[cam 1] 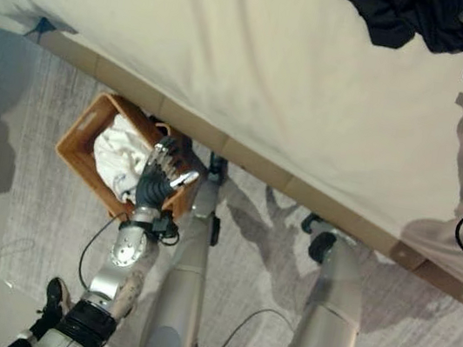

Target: Pick up clothes into the bucket

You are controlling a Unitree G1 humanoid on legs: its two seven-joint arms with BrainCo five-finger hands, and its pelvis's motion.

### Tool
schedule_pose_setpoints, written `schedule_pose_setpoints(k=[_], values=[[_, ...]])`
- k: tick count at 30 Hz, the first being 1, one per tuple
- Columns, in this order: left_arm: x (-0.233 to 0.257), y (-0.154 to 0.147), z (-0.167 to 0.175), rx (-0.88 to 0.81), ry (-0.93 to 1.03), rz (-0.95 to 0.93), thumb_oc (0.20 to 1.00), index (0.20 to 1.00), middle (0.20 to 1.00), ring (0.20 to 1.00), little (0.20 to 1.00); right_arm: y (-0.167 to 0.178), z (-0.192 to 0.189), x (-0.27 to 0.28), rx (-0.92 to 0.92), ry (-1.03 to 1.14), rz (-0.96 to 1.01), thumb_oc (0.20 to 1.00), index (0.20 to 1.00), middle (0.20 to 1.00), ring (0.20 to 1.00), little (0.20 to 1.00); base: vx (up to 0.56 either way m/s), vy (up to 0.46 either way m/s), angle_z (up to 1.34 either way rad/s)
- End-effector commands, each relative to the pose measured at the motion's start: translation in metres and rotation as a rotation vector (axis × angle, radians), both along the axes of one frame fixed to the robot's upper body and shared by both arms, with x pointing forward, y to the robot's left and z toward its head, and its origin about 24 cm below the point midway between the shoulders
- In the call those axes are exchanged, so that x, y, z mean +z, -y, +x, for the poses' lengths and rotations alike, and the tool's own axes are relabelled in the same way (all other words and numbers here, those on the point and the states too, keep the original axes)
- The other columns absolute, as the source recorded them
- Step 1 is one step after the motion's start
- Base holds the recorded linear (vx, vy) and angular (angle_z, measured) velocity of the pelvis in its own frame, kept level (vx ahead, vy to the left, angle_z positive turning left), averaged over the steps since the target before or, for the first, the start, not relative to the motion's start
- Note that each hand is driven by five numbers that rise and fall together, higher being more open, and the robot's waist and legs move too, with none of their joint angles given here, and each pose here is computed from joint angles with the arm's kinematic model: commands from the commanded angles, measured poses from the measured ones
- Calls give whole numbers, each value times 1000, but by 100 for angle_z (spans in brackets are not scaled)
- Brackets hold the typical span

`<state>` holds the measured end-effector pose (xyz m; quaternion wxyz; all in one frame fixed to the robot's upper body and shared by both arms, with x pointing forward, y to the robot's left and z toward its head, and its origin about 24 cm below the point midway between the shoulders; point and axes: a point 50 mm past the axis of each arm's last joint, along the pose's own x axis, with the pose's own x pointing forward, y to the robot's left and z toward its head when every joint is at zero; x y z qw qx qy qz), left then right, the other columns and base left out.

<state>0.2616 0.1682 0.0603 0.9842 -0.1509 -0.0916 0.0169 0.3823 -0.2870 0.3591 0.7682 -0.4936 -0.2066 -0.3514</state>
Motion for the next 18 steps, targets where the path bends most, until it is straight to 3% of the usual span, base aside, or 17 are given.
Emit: schedule_pose_setpoints(k=[1,2,18], values=[[17,-8,-3,-4,100,13,1000,1000,1000,1000,1000,14,-15,28,-1,30,-13,871,871,871,871,871,12,-2,8],[19,-9,-2,-5,104,4,1000,1000,1000,1000,1000,18,-17,30,4,19,7,200,200,200,200,200,8,1,7],[21,-11,-1,-17,110,-30,1000,1000,1000,1000,1000,12,-11,23,90,-54,9,200,200,200,200,200,-3,-2,3]])
